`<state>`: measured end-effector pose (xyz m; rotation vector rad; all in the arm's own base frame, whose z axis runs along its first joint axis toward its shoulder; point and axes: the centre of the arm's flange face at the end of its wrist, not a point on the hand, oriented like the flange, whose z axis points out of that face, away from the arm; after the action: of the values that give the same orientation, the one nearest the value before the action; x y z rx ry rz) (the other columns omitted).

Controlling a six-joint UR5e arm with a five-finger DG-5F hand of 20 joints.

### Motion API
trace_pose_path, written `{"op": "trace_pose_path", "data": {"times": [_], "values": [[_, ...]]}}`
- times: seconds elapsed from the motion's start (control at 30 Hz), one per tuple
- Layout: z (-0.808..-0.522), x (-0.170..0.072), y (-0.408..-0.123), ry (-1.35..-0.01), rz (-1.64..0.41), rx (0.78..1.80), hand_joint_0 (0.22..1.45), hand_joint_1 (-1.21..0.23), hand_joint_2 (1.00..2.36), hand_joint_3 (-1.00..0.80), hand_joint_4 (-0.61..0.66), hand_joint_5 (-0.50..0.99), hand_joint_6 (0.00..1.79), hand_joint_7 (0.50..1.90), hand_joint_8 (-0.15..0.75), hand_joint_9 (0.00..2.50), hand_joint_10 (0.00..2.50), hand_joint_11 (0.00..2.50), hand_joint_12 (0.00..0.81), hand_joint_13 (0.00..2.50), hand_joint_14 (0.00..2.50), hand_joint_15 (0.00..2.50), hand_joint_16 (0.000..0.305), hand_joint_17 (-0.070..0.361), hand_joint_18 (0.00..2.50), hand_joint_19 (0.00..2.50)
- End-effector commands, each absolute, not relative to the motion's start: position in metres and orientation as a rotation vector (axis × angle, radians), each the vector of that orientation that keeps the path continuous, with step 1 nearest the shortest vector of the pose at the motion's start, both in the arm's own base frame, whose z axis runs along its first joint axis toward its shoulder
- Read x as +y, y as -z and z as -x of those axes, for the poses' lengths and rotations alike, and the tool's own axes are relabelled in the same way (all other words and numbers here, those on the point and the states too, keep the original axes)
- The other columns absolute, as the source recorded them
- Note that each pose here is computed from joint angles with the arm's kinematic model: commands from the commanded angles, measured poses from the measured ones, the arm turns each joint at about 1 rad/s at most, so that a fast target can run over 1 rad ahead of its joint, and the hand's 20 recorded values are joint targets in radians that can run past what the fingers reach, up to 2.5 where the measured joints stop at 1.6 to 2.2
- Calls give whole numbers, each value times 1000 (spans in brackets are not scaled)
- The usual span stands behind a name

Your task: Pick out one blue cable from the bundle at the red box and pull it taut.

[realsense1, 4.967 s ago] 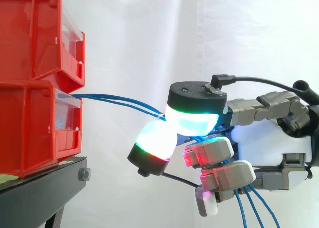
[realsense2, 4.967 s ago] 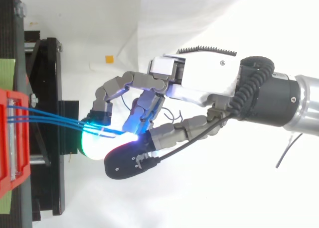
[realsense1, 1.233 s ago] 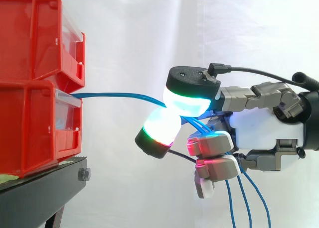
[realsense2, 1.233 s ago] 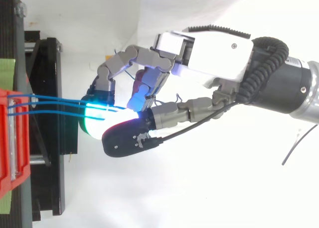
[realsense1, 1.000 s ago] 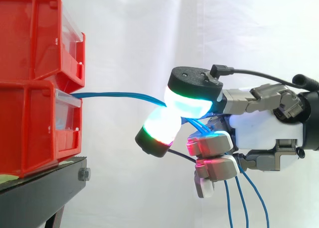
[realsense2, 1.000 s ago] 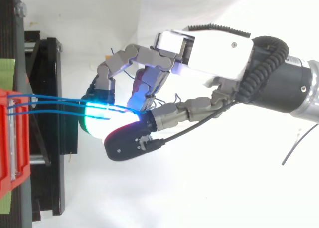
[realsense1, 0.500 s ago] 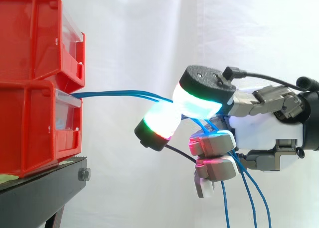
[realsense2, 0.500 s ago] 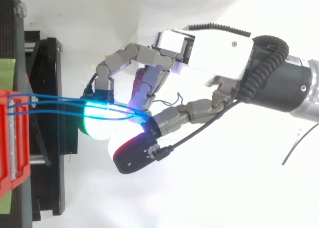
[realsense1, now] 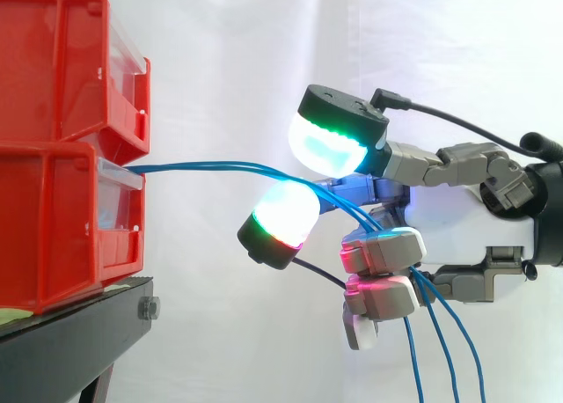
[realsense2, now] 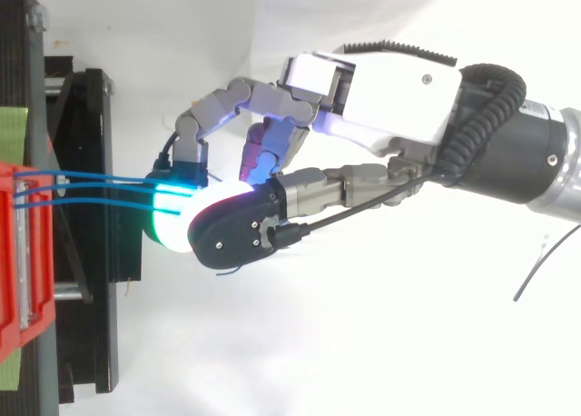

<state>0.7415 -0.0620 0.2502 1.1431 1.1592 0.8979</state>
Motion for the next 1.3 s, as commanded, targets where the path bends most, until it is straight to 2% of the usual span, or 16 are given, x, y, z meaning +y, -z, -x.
{"op": "trace_pose_path", "data": {"times": [0.0,0.23,0.6,0.87,0.97,1.07,1.27], "values": [[-741,-63,-250,-897,-1145,1158,614,-514,1008,-421,36,-150,888,926,240,1398,29,1429,294,1283,31,1167,48,107,808,936],[-741,-63,-251,-891,-1145,1152,606,-561,1013,-349,47,-152,887,945,251,1392,29,1433,292,1284,29,1159,49,109,810,935],[-740,-68,-249,-849,-1171,1125,564,-559,1000,-500,87,-167,887,932,255,1395,26,1478,296,1325,28,1207,51,114,840,927],[-740,-68,-247,-842,-1172,1125,541,-547,1000,-500,96,-168,886,907,261,1389,25,1476,302,1333,27,1204,53,118,852,928],[-739,-69,-249,-838,-1174,1119,574,-518,1000,-496,86,-167,884,913,256,1386,27,1494,293,1328,28,1204,51,115,839,927],[-739,-70,-249,-829,-1180,1111,605,-511,1009,-400,68,-164,886,924,249,1403,27,1492,287,1335,29,1215,50,113,832,932],[-739,-68,-248,-830,-1180,1116,590,-562,1019,-202,64,-162,894,949,270,1413,25,1509,303,1347,27,1209,52,118,851,931]]}}
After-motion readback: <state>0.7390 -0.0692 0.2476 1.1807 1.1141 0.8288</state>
